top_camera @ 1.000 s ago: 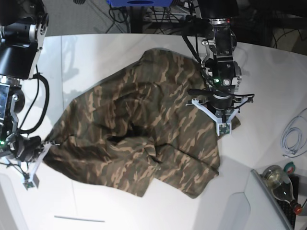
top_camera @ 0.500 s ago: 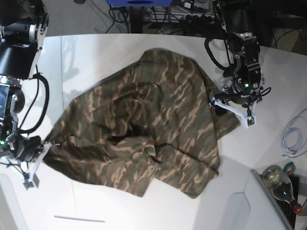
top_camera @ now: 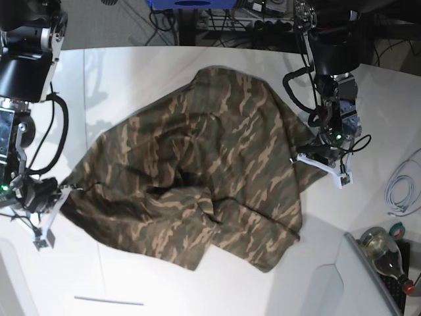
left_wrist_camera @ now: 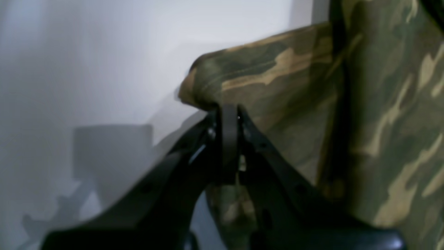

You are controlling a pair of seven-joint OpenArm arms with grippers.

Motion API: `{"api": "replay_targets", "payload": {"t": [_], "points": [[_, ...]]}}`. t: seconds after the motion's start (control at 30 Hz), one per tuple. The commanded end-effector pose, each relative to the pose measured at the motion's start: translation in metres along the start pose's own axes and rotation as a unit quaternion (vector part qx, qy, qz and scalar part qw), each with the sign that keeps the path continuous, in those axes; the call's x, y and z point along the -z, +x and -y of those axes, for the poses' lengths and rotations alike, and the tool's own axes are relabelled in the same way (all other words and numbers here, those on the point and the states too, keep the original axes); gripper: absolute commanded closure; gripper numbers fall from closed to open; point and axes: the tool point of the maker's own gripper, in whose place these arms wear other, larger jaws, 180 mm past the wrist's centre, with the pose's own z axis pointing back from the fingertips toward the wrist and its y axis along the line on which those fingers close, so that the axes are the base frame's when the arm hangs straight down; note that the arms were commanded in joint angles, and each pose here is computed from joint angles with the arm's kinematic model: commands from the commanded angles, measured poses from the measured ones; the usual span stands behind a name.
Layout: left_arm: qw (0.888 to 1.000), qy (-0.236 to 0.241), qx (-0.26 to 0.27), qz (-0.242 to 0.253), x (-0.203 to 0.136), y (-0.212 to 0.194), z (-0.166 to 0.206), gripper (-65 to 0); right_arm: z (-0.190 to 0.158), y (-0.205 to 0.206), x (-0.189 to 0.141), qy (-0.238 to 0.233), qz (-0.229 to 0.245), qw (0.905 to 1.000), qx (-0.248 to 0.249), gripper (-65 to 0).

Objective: Layout the t-shirt on the table in an organized manner, then fold the t-shirt properly
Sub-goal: 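Drag the held shirt edges apart, stretching the shirt flat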

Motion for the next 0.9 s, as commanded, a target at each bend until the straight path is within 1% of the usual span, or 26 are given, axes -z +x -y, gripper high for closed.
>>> {"api": "replay_targets", "payload": {"t": [0.0,0.1,0.17,0.23,0.3,0.4,0.47,0.57,0.6,0.67,0.73,0.77,0.8,0.83,0.87], "points": [[1.000,0.012,0.002,0.005,-0.007,0.008,-0.012,0.0,0.010,0.017,-0.008,-0.013,0.024,0.9996,-0.007,-0.2],[0.998,0.028,-0.017,0.056,-0.041,0.051,-0.031,0.0,0.012,0.009,-0.007,-0.016,0.015,0.9997,-0.004,-0.2],[0.994,0.047,-0.033,0.097,-0.074,0.084,-0.050,0.0,0.014,0.004,-0.008,-0.019,0.012,0.9997,-0.005,-0.2],[0.989,0.060,-0.042,0.126,-0.102,0.105,-0.062,0.0,0.021,-0.002,-0.013,-0.031,0.008,0.9994,-0.011,-0.2],[0.985,0.067,-0.039,0.152,-0.128,0.122,-0.066,0.0,0.024,-0.001,-0.019,-0.039,0.015,0.9990,-0.018,-0.2],[0.980,0.066,-0.030,0.186,-0.152,0.142,-0.061,0.0,0.028,0.009,-0.028,-0.049,0.025,0.9982,-0.023,-0.2],[0.977,0.062,-0.032,0.200,-0.156,0.152,-0.057,0.0,0.034,0.032,-0.035,-0.056,0.042,0.9973,-0.023,-0.2],[0.969,0.047,-0.048,0.239,-0.164,0.188,-0.046,0.0,0.044,0.076,-0.046,-0.063,0.077,0.9948,-0.020,-0.2],[0.966,0.040,-0.057,0.249,-0.166,0.197,-0.041,0.0,0.053,0.092,-0.048,-0.070,0.083,0.9939,-0.016,-0.2],[0.961,0.028,-0.071,0.264,-0.166,0.217,-0.032,0.0,0.058,0.122,-0.039,-0.072,0.076,0.9941,-0.029,-0.2],[0.962,0.018,-0.083,0.259,-0.157,0.225,-0.026,0.0,0.054,0.145,-0.019,-0.052,0.068,0.9956,-0.039,-0.8],[0.964,0.009,-0.090,0.252,-0.150,0.226,-0.020,0.0,0.049,0.153,-0.003,-0.032,0.066,0.9966,-0.038,-1.2],[0.966,-0.003,-0.099,0.239,-0.140,0.223,-0.010,0.0,0.046,0.161,0.011,-0.015,0.072,0.9968,-0.033,-3.2],[0.967,-0.011,-0.102,0.231,-0.134,0.221,-0.003,0.0,0.043,0.163,0.023,-0.001,0.071,0.9971,-0.026,-6.9],[0.969,-0.017,-0.107,0.224,-0.127,0.220,0.002,0.0,0.041,0.165,0.033,0.012,0.069,0.9974,-0.017,-14.1]]}}
